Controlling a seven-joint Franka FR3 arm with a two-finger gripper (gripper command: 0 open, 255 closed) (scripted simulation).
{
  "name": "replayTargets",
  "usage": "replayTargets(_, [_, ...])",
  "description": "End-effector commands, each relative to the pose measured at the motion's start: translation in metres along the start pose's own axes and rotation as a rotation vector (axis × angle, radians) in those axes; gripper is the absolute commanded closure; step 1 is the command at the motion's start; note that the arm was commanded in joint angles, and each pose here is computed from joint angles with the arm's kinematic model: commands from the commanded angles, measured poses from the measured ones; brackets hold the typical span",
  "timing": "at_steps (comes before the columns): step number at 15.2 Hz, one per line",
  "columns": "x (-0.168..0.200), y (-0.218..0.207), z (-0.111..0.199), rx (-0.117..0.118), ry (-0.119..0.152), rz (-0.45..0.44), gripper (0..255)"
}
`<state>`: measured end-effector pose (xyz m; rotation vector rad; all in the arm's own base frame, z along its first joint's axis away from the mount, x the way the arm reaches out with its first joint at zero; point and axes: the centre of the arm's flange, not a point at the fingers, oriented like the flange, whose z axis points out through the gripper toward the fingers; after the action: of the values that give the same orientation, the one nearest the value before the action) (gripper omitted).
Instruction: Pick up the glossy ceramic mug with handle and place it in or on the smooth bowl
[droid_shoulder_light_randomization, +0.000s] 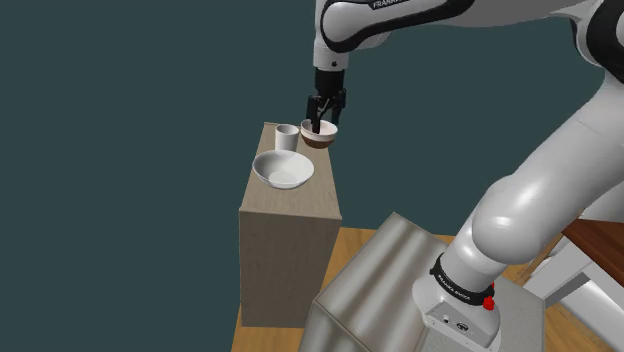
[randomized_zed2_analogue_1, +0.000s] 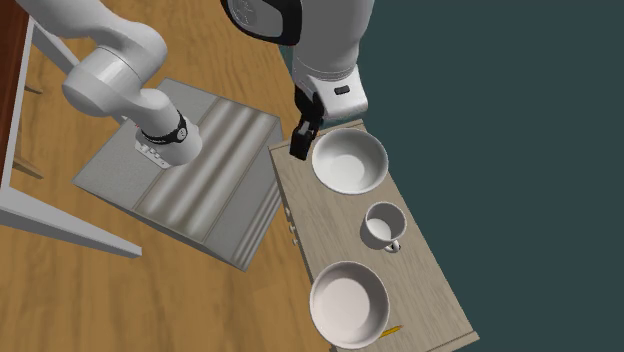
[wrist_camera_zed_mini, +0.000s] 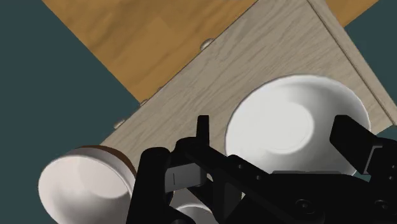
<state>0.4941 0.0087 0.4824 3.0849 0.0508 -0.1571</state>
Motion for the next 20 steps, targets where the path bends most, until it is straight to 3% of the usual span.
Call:
replayTargets(1, [0.027,0.002,0.007,0.000,0.002,0.007,0])
replayTargets(16, [0.210,0.023,0.075,-0.002,0.017,0.054,0])
replayTargets(20, [0.210,0.023,0.091,-0.002,0.017,0.054,0])
